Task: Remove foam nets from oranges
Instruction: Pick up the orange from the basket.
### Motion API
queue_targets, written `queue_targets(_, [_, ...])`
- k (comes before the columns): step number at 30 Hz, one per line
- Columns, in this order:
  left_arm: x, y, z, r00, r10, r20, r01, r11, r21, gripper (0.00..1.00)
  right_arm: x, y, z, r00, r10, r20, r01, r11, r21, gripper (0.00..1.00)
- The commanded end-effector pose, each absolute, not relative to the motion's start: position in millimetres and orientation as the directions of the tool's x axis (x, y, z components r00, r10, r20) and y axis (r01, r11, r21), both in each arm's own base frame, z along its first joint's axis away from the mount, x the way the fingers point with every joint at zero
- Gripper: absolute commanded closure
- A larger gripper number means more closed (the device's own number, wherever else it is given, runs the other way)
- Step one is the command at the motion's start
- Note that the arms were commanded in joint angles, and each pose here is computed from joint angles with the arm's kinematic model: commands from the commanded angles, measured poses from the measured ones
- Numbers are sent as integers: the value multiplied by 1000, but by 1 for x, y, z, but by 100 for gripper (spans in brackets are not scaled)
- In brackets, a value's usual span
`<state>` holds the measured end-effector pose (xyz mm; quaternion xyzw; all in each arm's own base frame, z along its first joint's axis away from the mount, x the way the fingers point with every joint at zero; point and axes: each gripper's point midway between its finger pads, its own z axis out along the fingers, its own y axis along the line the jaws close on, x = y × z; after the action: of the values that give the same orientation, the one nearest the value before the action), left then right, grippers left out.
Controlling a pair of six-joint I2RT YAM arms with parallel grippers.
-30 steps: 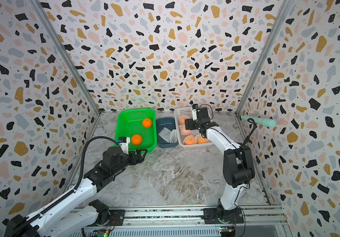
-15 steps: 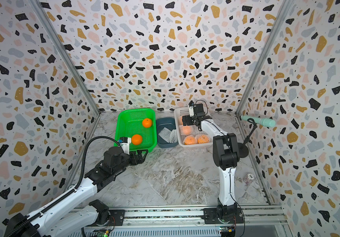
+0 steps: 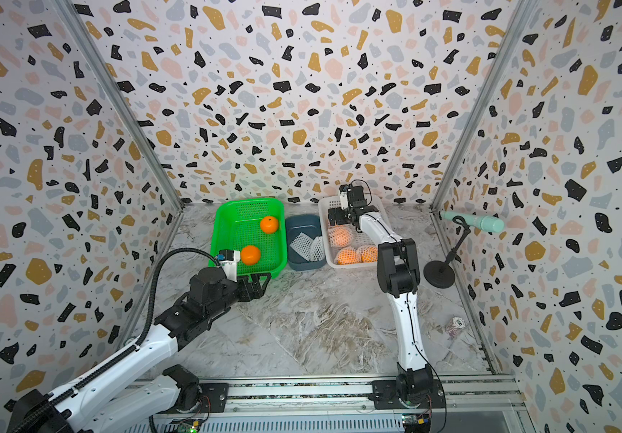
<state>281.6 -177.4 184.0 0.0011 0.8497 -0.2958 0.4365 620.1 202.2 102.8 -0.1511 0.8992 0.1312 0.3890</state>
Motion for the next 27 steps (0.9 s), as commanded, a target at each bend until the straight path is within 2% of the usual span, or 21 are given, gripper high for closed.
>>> queue_targets(1, [285, -178, 202, -582, -261, -770, 282, 823, -493, 4, 620, 207, 117, -643, -194, -741, -383, 919, 92, 3])
queue_targets(16, [283, -177, 204, -580, -262, -771, 283, 824, -492, 4, 626, 205, 91, -681, -191, -707, -311, 949, 44, 3])
queue_targets(27, [283, -176, 206, -577, -263, -773, 282, 824, -491, 4, 629, 201, 92, -681, -172, -712, -288, 957, 44, 15])
